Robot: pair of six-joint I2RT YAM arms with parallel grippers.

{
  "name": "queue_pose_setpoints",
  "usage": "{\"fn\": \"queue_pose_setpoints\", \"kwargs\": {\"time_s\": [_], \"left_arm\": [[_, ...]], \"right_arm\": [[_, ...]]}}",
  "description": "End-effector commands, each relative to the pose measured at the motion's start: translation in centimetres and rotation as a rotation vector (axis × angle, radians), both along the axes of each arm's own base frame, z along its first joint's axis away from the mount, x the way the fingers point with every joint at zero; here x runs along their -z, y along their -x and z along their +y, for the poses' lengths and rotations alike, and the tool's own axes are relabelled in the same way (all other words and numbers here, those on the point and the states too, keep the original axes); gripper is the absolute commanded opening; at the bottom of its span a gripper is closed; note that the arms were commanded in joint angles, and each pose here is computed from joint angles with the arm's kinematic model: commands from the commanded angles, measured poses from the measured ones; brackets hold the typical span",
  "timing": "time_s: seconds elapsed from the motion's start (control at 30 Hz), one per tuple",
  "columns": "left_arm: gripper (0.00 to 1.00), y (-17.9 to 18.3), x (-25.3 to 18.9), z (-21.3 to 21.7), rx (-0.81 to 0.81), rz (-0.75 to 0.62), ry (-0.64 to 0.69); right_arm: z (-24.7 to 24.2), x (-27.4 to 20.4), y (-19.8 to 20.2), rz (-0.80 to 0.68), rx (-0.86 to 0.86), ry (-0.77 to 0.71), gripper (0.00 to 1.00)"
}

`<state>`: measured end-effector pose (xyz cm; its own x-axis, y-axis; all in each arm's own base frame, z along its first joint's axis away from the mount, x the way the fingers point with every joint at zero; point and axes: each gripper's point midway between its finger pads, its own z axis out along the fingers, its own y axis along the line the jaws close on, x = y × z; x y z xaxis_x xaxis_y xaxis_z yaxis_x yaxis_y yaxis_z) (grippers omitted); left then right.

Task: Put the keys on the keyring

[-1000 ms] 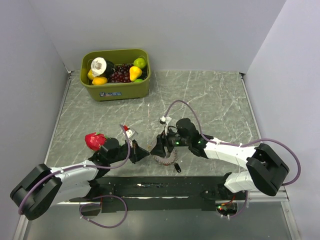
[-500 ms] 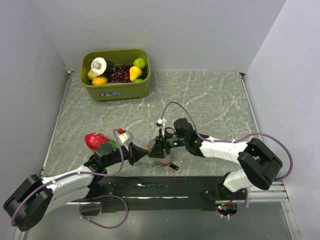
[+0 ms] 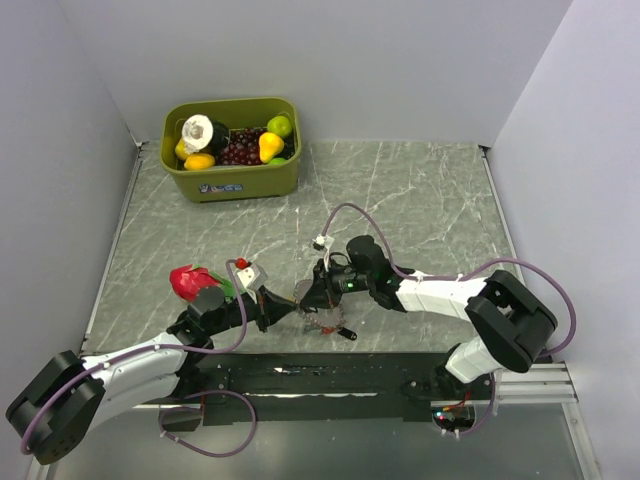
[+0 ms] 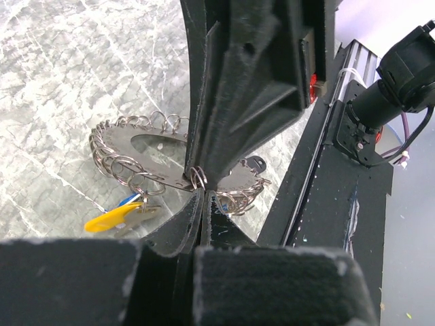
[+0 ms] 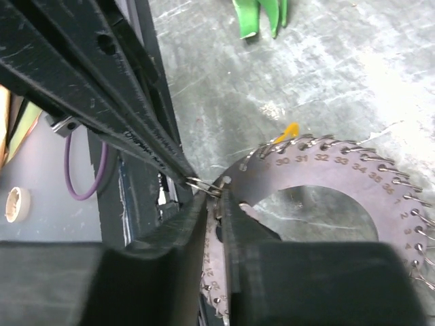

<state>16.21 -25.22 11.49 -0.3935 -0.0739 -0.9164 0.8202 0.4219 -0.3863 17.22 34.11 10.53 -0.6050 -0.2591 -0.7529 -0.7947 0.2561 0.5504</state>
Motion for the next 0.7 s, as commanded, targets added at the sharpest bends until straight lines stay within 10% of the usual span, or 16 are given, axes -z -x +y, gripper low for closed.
{"fn": "queue_pose_setpoints", "kwargs": {"time_s": [0.0, 0.3, 0.67], "left_arm": [[0.01, -0.24, -2.35, -0.43, 0.014, -0.091, 0.055], [0.02, -0.44, -2.25, -0.27, -0.001, -0.091, 0.046], [0.35, -1.01, -1.96, -0.74, 0.0, -0.072, 0.026]], "right_arm": [[1.61, -2.39, -0.76, -0.017, -0.006, -0.073, 0.06], [1.25, -2.73, -0.85, -0.015, 0.037, -0.093, 0.0], [1.11, -3.27, -0.38, -0.018, 0.026, -0.119, 0.0]]}}
